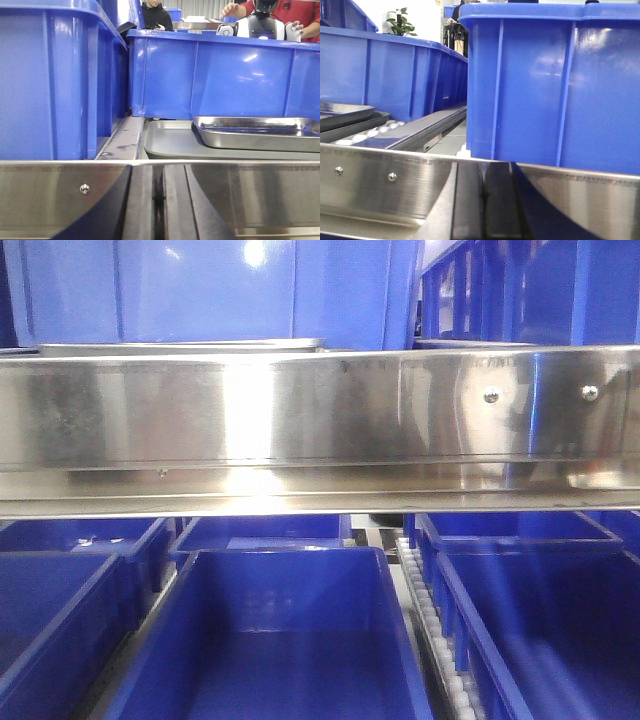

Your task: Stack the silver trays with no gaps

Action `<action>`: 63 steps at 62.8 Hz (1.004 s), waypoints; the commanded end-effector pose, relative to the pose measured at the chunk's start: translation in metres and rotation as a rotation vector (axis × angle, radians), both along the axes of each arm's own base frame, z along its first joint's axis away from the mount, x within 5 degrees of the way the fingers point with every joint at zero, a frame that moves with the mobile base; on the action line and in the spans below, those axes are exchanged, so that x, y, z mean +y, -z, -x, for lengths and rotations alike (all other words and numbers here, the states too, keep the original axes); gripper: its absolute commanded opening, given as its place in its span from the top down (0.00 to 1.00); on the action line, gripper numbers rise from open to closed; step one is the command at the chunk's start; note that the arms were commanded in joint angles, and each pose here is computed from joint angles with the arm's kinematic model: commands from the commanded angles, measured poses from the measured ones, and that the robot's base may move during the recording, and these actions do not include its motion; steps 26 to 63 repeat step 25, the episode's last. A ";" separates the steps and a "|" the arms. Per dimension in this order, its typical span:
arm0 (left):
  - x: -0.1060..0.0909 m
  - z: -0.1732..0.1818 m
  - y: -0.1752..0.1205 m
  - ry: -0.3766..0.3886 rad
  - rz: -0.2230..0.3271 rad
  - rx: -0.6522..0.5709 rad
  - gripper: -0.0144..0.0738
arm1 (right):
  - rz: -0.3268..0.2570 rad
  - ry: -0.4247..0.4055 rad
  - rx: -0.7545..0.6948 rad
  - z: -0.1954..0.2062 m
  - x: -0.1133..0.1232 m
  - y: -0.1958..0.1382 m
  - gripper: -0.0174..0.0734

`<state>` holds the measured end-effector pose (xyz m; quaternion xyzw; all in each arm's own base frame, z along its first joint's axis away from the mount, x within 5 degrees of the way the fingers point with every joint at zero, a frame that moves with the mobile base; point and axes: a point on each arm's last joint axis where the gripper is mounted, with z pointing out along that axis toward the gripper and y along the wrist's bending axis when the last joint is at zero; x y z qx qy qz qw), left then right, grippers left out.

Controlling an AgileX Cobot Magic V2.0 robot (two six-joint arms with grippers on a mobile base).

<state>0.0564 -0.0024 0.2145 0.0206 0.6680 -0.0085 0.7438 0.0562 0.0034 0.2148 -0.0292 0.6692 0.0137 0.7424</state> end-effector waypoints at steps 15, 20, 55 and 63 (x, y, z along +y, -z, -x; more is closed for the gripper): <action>0.000 0.001 -0.003 0.005 0.010 -0.023 0.84 | 0.000 0.005 -0.015 0.000 0.000 -0.001 0.90; 0.000 0.001 -0.003 0.005 0.010 -0.023 0.84 | 0.000 0.005 -0.015 0.000 0.000 -0.001 0.90; 0.000 0.001 -0.003 0.005 0.010 -0.023 0.84 | 0.000 0.005 -0.015 0.000 0.000 -0.001 0.90; 0.000 0.001 -0.003 0.005 0.010 -0.023 0.84 | 0.000 0.005 -0.015 0.000 0.000 -0.001 0.90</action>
